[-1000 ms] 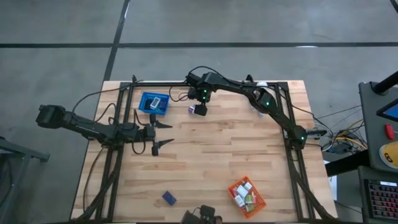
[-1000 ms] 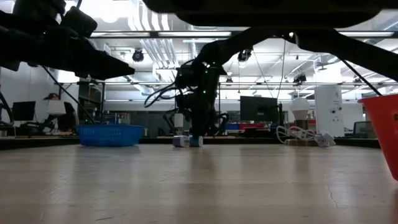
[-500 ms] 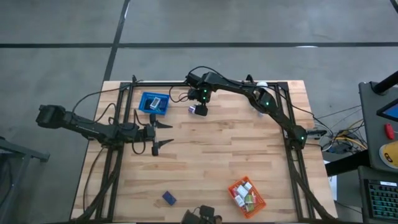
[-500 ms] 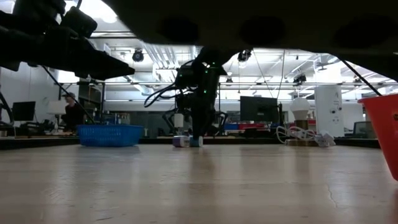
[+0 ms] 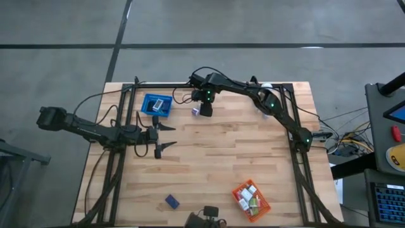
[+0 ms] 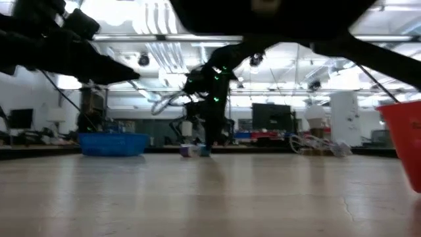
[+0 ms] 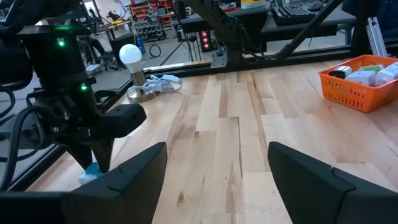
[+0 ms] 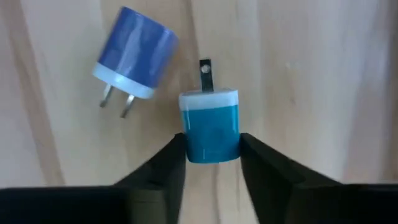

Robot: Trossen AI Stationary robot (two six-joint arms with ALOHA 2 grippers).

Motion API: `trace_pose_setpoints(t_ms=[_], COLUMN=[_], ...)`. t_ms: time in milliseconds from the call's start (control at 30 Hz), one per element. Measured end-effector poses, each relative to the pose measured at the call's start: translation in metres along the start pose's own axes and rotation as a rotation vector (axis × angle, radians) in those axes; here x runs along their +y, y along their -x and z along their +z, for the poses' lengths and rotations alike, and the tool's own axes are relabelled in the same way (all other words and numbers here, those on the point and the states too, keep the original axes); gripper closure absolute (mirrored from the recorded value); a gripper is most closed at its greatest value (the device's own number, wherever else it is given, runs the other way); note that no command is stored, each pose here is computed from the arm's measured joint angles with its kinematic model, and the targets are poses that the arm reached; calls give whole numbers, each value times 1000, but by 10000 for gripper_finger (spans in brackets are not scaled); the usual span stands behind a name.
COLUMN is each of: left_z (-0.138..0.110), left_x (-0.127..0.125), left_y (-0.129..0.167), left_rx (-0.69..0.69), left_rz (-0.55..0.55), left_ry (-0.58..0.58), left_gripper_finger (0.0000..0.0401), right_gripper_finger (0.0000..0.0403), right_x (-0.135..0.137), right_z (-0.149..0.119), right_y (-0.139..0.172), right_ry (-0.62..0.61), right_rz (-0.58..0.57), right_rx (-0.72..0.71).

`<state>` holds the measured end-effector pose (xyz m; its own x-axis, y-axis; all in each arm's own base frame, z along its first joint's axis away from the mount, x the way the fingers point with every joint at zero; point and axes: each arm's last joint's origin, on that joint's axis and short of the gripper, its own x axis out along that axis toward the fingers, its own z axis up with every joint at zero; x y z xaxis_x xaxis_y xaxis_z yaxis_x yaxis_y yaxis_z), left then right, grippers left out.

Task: Pick & Place Office items
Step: Put the blue charger adapter into the orange bin

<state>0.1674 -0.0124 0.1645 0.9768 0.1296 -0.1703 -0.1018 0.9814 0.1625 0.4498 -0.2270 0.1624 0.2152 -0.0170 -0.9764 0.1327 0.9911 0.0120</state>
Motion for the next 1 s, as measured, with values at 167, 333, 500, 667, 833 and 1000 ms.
trace_pose_setpoints(t_ms=[167,333,500,667,833,1000], left_z=[0,0,0,0,0,0], left_x=[0,0,0,0,0,0], left_y=[0,0,0,0,0,0], left_rx=[0,0,0,1,0,3], left_rz=[0,0,0,-1,-9,-13], left_ry=[0,0,1,4,4,3], left_gripper_finger=[120,120,120,120,120,120], right_gripper_finger=[304,390,399,397,396,387], right_x=[-1,7,15,15,15,13], right_z=[-1,-2,-2,-2,0,2], right_y=[7,13,12,12,14,22], right_ry=[41,78,91,104,105,67], right_rz=[20,62,75,71,67,60], right_rx=[-7,20,44,46,36,23])
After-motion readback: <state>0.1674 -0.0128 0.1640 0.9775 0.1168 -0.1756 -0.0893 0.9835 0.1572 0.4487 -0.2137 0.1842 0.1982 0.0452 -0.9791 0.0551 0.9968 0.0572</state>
